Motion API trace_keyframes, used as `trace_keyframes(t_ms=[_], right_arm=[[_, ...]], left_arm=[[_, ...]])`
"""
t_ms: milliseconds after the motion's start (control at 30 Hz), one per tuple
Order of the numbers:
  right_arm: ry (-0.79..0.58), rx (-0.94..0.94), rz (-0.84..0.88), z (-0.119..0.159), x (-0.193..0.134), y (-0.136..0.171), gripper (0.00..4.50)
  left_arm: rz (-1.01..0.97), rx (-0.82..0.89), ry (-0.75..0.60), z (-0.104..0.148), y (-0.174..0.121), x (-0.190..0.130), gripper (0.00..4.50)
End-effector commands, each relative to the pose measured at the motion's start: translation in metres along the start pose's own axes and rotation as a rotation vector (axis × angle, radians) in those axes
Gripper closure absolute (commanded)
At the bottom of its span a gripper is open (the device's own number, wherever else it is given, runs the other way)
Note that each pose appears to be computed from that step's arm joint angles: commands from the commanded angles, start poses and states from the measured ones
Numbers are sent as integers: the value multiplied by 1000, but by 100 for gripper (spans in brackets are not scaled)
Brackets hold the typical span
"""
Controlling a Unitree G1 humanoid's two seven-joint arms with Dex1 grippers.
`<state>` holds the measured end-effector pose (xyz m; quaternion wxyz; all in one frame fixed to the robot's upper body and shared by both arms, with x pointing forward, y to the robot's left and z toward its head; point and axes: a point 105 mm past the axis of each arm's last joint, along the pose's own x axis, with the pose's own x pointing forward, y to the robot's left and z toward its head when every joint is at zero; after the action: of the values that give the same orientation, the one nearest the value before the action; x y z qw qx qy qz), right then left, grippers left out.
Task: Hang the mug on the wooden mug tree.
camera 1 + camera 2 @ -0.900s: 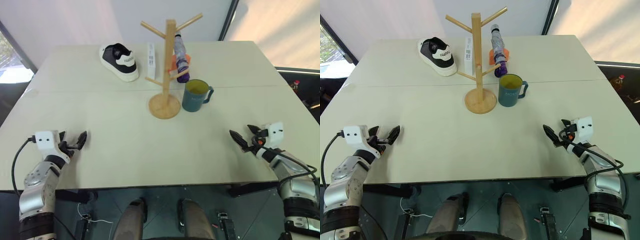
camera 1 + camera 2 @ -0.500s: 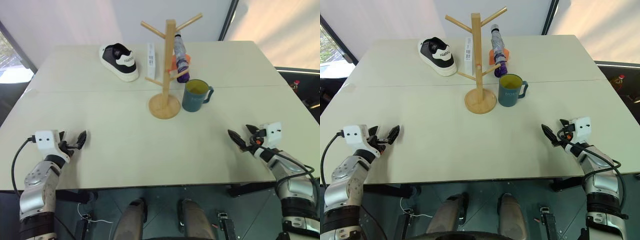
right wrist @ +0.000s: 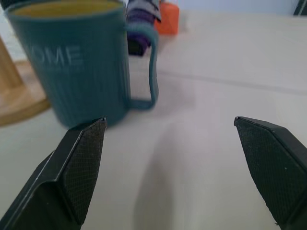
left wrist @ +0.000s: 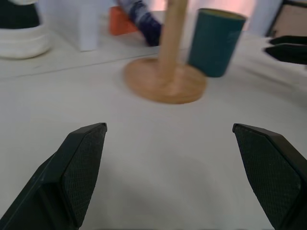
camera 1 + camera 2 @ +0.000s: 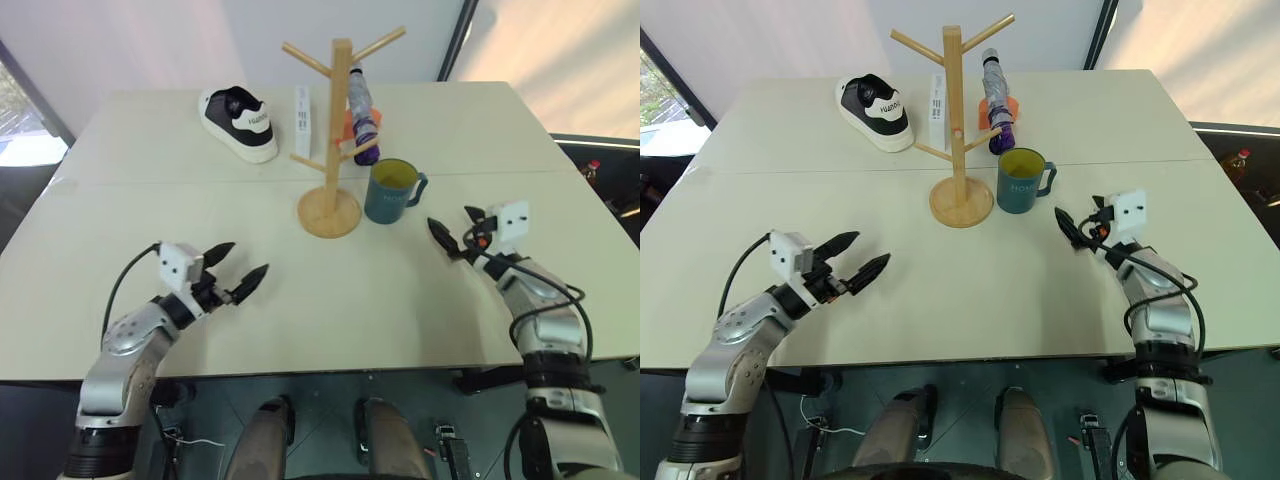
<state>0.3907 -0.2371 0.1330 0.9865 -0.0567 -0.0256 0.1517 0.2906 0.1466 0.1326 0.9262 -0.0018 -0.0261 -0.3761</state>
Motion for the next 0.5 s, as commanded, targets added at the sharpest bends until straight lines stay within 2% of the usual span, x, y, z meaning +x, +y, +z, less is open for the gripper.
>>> trace_keyframes(t_ms=[33, 233, 500], right_arm=[[-14, -38, -27, 5, 14, -4, 7], [-17, -53, -35, 6, 33, -5, 7], [-20, -54, -23, 7, 46, -2, 7]], left_arm=[[-114, 43, -16, 14, -21, 10, 0], [-178, 50, -49, 26, -34, 18, 0], [-192, 54, -46, 28, -36, 17, 0]])
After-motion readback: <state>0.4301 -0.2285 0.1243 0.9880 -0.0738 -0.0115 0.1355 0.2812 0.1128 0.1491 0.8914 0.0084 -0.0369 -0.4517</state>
